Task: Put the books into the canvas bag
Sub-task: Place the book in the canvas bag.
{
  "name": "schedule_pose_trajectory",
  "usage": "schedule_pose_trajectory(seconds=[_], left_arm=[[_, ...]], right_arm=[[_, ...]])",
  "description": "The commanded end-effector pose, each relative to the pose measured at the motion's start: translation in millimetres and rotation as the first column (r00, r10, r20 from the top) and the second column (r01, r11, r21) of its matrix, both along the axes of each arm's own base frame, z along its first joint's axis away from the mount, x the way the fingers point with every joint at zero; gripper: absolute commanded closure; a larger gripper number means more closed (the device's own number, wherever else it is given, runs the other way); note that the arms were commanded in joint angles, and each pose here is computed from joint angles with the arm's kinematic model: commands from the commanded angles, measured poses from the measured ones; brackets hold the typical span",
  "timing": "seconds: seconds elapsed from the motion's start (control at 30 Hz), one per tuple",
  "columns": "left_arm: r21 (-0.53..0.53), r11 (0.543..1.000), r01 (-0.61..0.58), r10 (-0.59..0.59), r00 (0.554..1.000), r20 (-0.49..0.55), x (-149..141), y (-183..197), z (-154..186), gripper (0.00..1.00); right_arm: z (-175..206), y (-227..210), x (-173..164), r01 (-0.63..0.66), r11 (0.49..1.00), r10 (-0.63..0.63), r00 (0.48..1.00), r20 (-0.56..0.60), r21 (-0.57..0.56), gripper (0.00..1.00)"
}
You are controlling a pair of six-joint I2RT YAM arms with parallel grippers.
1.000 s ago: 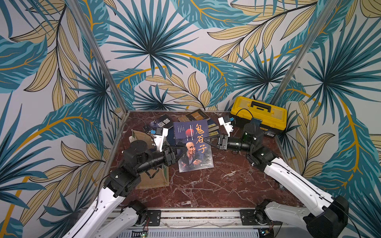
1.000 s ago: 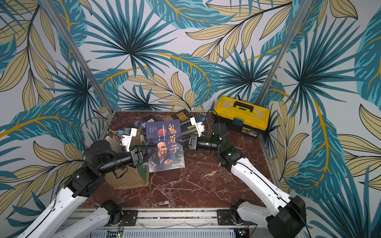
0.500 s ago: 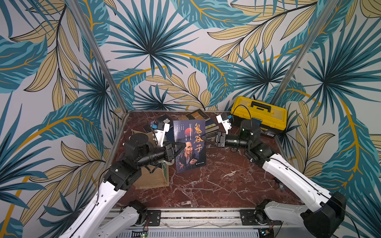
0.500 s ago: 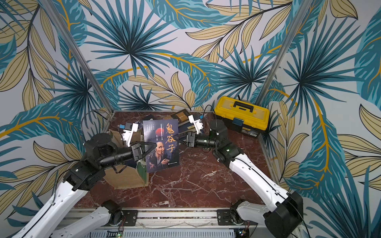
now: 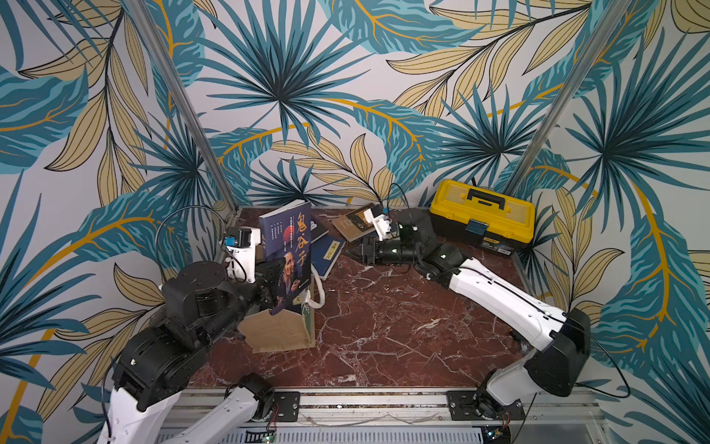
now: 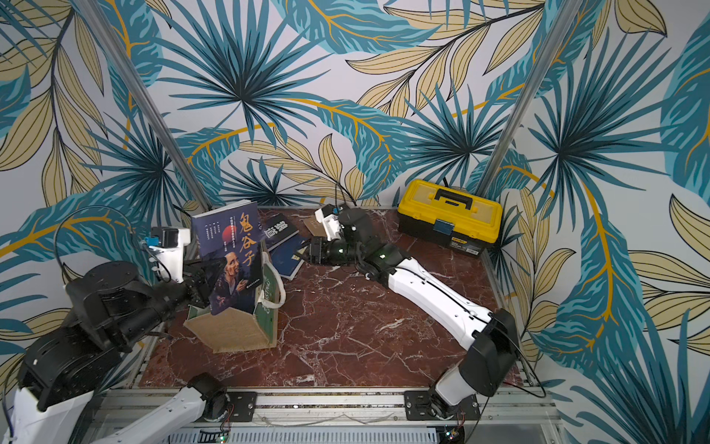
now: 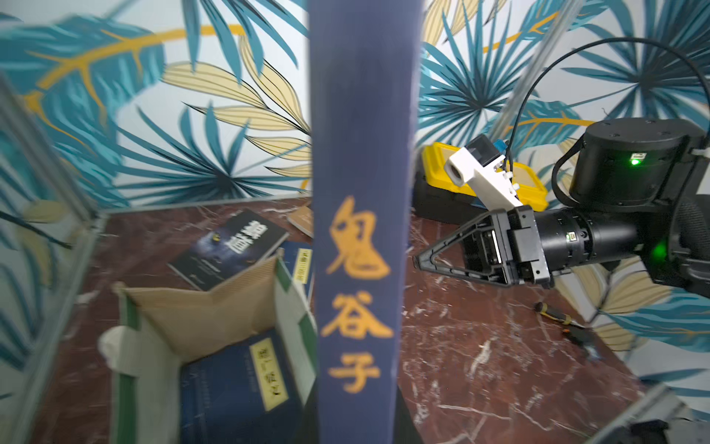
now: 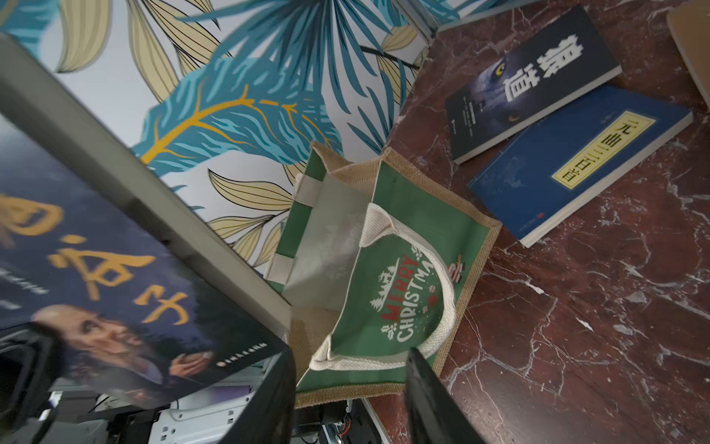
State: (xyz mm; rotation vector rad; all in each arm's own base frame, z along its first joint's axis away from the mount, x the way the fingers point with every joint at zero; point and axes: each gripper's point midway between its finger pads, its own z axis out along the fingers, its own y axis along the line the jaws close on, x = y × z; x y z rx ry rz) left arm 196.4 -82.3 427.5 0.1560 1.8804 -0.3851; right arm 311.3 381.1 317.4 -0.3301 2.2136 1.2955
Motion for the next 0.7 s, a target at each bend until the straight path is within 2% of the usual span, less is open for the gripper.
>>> schedule_pose_trajectory(seconds=[0.0,0.1,0.27,0.47,0.67], left_arm=[[0.138,0.979,-0.149,0.134,0.984,0.116,6,32,27,1.00],[0.224,0.960,-0.166,0.150,0.985,0.086,18,33,23,1.00],[0.284,0.954,-0.098,0.108,0.994,-0.020,37,15,4,1.00],[0.247,0.968,-0.051,0.100,0.977,-0.187,52,1,-44,1.00],[0.283,0.954,-0.100,0.184,0.940,-0.286,45,15,-78,1.00]], right_arm=[[-29,17,8,0.035,0.988,-0.037,0.999,-0.008,-0.151,0.50],[-42,52,1,-0.006,0.979,0.000,1.000,-0.028,-0.202,0.49],[-66,64,5,0.004,0.958,-0.021,0.998,-0.055,-0.286,0.48],[-85,81,-10,-0.055,0.965,0.021,0.990,-0.136,-0.255,0.48],[-91,96,-25,-0.125,0.968,0.087,0.981,-0.175,-0.219,0.50]])
